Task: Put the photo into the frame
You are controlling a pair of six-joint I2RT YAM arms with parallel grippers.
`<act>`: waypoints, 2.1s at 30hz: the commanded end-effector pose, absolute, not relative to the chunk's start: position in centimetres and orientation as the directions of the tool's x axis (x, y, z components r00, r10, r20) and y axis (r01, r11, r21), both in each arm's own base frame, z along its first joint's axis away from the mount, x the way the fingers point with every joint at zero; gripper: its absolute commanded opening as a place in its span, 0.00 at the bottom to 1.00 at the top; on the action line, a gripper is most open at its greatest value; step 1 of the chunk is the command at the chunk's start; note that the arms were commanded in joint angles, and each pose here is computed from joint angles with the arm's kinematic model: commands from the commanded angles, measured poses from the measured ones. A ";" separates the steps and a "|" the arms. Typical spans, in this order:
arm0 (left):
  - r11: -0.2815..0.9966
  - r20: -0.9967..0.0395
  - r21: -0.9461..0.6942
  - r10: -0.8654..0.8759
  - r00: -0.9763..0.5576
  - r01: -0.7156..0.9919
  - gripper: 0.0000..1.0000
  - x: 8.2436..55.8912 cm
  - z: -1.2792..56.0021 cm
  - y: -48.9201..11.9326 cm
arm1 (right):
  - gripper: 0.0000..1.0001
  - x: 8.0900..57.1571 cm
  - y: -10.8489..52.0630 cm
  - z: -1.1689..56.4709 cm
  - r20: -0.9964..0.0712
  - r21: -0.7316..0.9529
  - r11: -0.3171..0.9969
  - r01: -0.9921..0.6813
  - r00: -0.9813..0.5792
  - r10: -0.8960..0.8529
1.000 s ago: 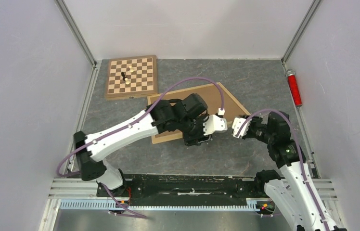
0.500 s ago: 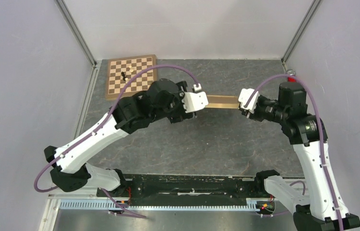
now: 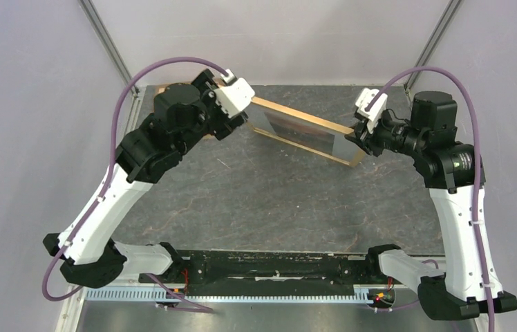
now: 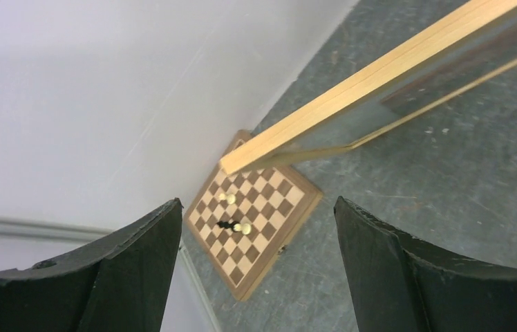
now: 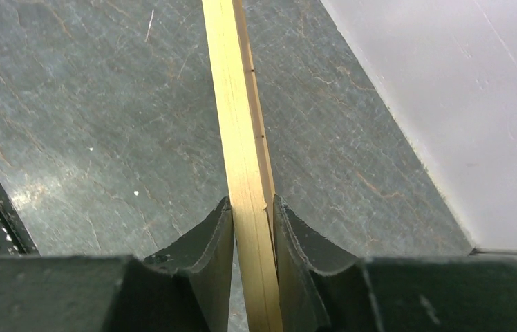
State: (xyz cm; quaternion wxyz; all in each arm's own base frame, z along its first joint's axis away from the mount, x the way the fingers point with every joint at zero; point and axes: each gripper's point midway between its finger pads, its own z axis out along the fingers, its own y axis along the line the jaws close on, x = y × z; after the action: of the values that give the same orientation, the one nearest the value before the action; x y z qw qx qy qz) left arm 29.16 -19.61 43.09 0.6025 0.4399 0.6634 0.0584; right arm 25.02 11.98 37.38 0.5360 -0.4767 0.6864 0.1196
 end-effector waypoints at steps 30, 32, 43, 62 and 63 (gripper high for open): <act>0.784 -0.896 0.148 0.365 -0.253 0.603 0.87 44.1 31.6 -19.2 | 0.00 39.6 -0.2 38.2 -0.924 -0.069 0.812 -0.580 -0.270 -0.272; 0.779 -0.898 0.134 0.358 -0.258 0.613 0.87 43.9 31.2 -19.4 | 0.00 39.9 -1.1 37.2 -0.915 -0.064 0.820 -0.569 -0.294 -0.275; 0.771 -0.893 0.091 0.344 -0.291 0.631 0.86 42.8 30.0 -19.8 | 0.00 40.9 -8.8 34.0 -0.898 -0.021 0.876 -0.481 -0.375 -0.228; 0.723 -0.870 0.068 0.380 -0.313 0.687 0.84 41.5 27.7 -22.8 | 0.00 38.2 -13.9 24.6 -0.844 0.173 0.855 -0.488 -0.522 -0.127; 0.721 -0.870 0.068 0.380 -0.313 0.689 0.84 41.4 27.7 -22.9 | 0.00 37.6 -13.7 23.7 -0.837 0.191 0.848 -0.494 -0.533 -0.122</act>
State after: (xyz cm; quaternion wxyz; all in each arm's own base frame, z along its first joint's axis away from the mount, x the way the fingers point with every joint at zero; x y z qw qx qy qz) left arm 41.56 -21.98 26.55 0.4627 0.3407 0.8054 -0.1454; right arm 39.98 -16.49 26.37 0.4736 -0.1200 0.8565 0.1663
